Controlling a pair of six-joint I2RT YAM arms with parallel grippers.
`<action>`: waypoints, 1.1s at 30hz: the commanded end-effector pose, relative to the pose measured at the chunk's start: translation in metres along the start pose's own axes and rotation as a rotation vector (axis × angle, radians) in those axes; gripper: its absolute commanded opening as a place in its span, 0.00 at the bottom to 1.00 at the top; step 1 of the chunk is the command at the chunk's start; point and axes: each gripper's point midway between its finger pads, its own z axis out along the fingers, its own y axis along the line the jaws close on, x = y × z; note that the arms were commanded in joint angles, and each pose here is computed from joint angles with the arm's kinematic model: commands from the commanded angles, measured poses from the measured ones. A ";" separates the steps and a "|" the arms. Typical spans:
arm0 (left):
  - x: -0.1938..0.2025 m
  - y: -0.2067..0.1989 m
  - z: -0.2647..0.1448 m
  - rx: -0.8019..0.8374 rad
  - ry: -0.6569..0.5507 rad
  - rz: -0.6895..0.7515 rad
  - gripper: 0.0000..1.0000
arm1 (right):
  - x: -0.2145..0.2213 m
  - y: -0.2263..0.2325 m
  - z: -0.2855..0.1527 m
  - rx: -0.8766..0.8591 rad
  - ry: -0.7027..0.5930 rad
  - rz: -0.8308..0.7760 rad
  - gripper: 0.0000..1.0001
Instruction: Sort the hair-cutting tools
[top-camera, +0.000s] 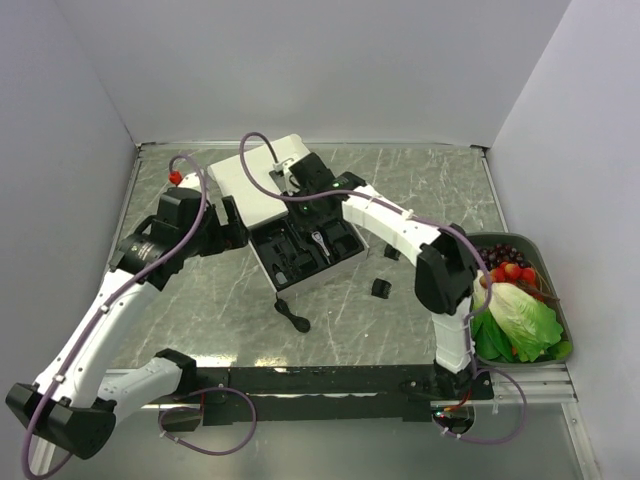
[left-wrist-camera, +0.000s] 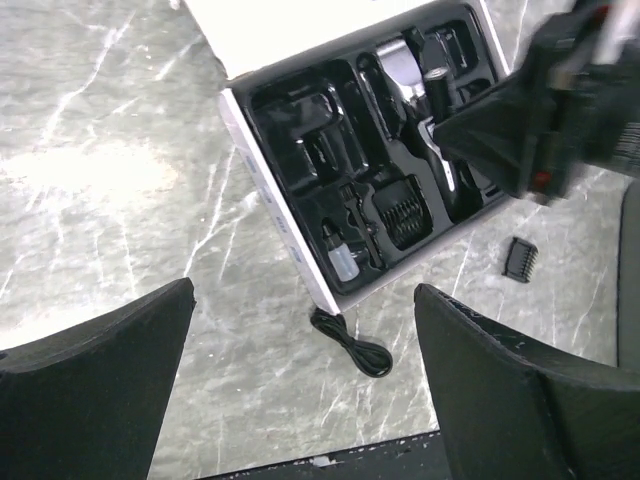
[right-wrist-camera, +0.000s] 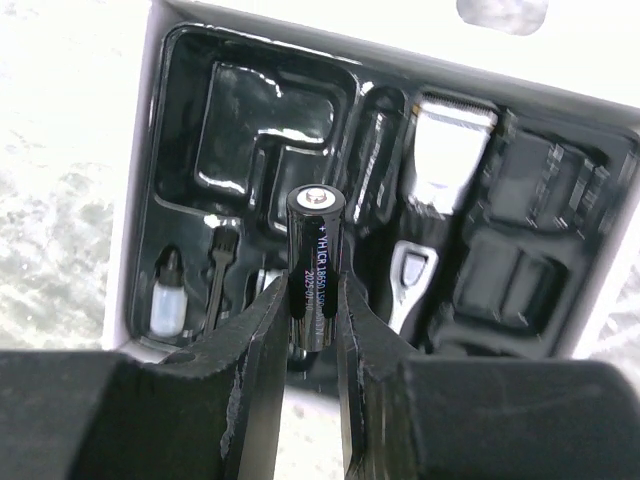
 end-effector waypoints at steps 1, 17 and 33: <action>-0.003 0.008 -0.010 -0.042 -0.033 -0.047 0.97 | 0.002 0.002 0.019 -0.030 0.046 -0.048 0.13; 0.012 0.011 -0.011 -0.016 -0.005 -0.009 0.97 | 0.003 -0.021 0.063 0.080 0.093 -0.069 0.15; 0.014 0.008 -0.006 -0.008 0.017 0.012 0.97 | 0.016 -0.030 0.084 0.116 0.133 -0.031 0.31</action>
